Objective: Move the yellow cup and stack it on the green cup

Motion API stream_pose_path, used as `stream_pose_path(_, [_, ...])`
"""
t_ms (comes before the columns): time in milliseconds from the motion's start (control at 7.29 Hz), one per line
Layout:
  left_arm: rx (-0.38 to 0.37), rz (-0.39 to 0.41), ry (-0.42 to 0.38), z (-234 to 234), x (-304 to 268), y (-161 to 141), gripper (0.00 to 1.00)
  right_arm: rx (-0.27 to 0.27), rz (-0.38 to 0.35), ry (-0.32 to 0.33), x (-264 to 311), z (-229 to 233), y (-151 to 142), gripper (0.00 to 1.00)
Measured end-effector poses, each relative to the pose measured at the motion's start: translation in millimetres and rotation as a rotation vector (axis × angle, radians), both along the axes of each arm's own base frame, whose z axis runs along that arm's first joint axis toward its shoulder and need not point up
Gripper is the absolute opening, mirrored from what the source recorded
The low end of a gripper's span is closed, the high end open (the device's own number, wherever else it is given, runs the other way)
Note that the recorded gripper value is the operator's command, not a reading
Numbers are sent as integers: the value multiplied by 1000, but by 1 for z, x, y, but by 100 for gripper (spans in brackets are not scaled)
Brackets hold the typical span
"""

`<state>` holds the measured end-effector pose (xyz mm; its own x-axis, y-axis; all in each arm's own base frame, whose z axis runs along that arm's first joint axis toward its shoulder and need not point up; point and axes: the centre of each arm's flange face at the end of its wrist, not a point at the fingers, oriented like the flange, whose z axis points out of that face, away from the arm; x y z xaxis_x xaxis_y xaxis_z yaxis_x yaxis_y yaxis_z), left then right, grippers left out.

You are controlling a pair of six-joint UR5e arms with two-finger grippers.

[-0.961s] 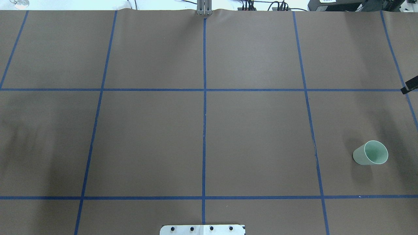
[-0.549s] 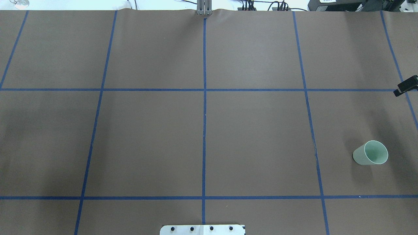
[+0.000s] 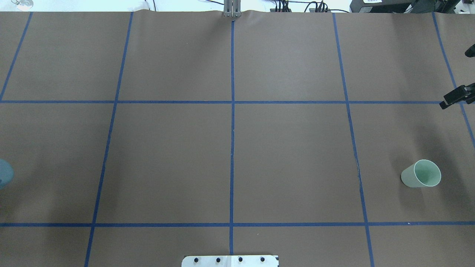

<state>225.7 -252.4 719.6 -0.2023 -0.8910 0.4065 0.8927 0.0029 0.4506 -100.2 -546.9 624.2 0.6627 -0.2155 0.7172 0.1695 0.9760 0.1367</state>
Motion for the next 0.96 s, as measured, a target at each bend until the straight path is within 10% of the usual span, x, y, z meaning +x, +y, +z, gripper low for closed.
stream_pose_path(961, [-122,-82,-109,124,-24,73,99,-8,-41,10,-25,5,1,100])
